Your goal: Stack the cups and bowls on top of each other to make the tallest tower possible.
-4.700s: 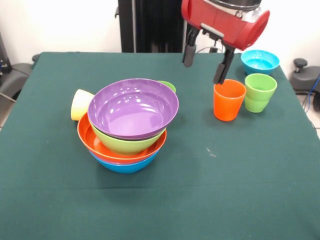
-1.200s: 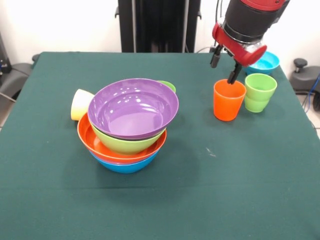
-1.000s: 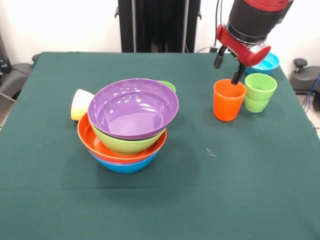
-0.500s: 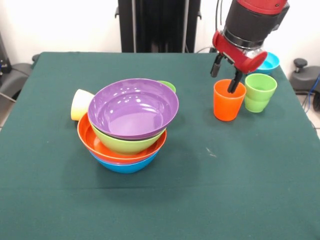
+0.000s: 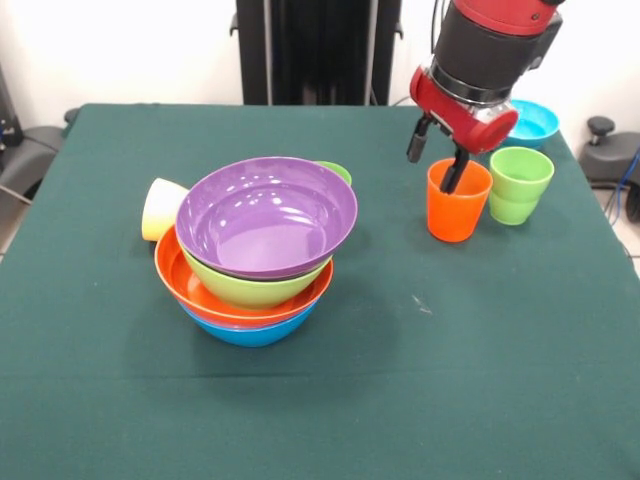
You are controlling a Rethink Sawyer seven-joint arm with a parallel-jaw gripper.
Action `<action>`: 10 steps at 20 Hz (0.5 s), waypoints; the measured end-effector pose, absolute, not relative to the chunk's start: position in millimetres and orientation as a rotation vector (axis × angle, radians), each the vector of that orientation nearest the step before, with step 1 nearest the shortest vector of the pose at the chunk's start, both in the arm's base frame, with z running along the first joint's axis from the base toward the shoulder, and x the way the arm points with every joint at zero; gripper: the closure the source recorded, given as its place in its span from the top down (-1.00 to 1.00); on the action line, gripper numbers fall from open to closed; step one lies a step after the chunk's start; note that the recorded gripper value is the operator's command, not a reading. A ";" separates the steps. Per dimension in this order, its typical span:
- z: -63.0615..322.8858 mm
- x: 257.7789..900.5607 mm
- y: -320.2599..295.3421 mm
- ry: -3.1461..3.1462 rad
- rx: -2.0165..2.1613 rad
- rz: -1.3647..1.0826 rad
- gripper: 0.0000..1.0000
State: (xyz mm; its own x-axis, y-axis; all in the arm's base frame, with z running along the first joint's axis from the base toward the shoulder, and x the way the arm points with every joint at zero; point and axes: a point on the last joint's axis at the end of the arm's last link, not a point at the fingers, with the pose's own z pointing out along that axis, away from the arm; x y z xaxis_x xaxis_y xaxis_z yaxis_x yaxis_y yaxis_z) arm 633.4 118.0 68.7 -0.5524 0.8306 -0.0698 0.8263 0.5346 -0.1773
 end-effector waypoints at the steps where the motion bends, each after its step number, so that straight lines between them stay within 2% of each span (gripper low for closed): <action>1: 67.4 633.0 117.9 -2.730 -1.474 0.299 1.00; 10: 43.0 625.4 119.9 -2.713 -1.459 0.317 1.00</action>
State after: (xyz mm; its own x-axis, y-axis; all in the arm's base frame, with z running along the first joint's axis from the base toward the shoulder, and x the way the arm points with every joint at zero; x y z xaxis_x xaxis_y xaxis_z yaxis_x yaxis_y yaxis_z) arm 625.4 119.9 43.0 -0.5555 0.8296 -0.0569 0.8203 0.5355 -0.2007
